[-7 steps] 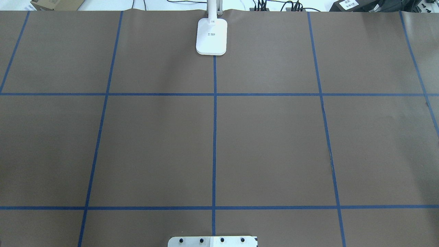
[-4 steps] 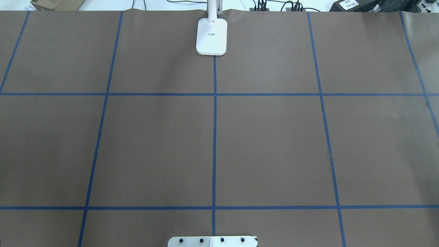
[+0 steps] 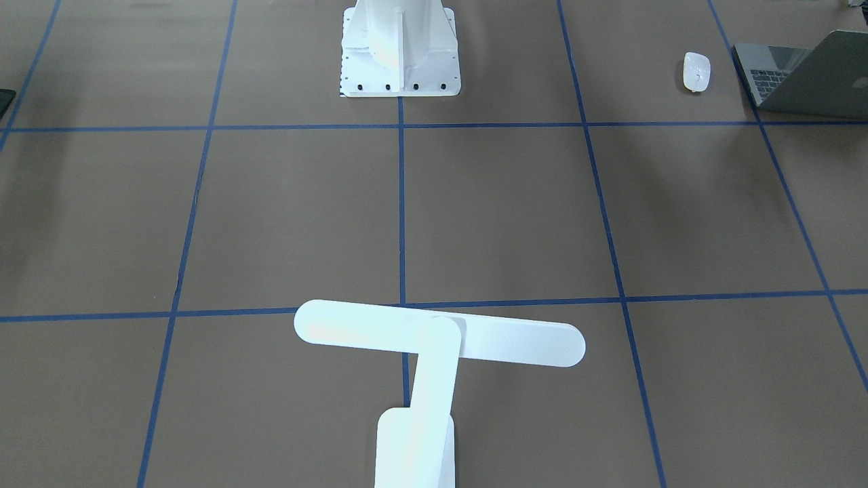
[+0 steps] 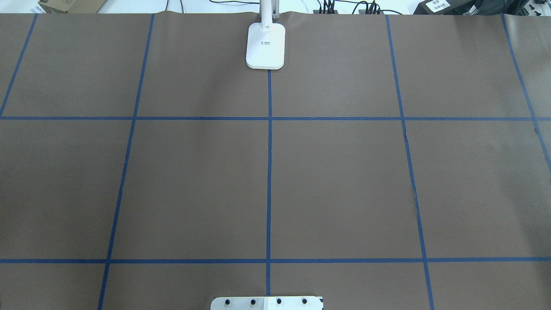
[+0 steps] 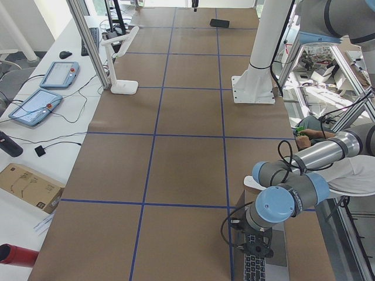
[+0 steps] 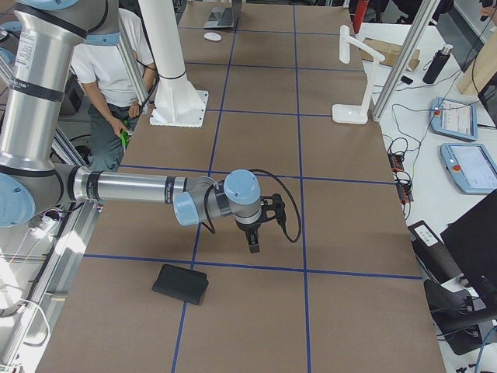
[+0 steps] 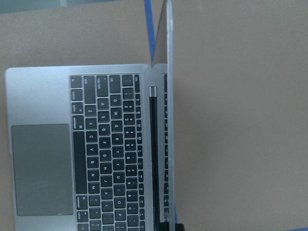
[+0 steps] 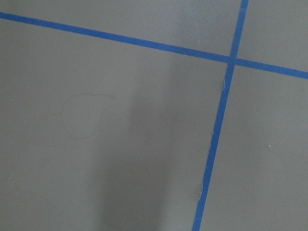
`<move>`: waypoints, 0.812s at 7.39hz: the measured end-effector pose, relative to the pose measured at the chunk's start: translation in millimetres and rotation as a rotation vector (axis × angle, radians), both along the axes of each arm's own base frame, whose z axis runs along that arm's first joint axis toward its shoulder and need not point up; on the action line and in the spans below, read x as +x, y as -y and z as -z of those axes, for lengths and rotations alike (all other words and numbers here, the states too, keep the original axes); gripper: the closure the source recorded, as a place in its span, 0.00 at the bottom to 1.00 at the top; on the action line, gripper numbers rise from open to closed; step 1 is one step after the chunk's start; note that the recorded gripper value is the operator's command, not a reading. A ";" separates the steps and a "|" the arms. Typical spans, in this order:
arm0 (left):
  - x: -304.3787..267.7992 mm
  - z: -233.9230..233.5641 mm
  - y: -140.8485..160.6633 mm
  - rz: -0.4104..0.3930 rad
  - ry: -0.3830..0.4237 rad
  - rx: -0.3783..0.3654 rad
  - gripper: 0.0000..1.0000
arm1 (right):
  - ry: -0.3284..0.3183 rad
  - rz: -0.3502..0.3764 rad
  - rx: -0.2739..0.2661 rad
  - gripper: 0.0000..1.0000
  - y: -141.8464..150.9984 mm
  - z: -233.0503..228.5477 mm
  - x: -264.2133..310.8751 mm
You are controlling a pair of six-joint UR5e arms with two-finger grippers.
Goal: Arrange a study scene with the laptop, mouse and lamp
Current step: 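Carry the silver laptop with the left gripper toward the table, then move the held open laptop with the left gripper toward the lamp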
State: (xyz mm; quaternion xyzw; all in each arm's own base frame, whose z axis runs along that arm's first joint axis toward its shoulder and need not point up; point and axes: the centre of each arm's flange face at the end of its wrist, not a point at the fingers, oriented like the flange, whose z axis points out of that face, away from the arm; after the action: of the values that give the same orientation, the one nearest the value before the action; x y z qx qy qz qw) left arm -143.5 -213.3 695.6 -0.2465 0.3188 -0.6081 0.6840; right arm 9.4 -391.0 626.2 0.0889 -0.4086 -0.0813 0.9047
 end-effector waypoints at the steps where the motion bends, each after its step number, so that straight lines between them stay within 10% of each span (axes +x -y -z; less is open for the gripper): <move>1: -6.2 21.6 17.6 -0.002 0.005 0.016 1.00 | 0.002 0.000 0.000 0.01 0.9 0.8 -0.2; 6: 7.7 150.7 187.7 -0.096 0.020 0.254 1.00 | 0.002 0.001 0.010 0.01 3.9 3.4 -0.6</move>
State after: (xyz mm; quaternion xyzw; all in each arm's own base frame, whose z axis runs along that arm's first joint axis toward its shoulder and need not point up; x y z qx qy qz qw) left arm -135.8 -401.0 545.0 -0.1668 0.3743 -0.5319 0.7411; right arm 8.9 -394.9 622.7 0.0935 -0.4092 -0.0838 0.9038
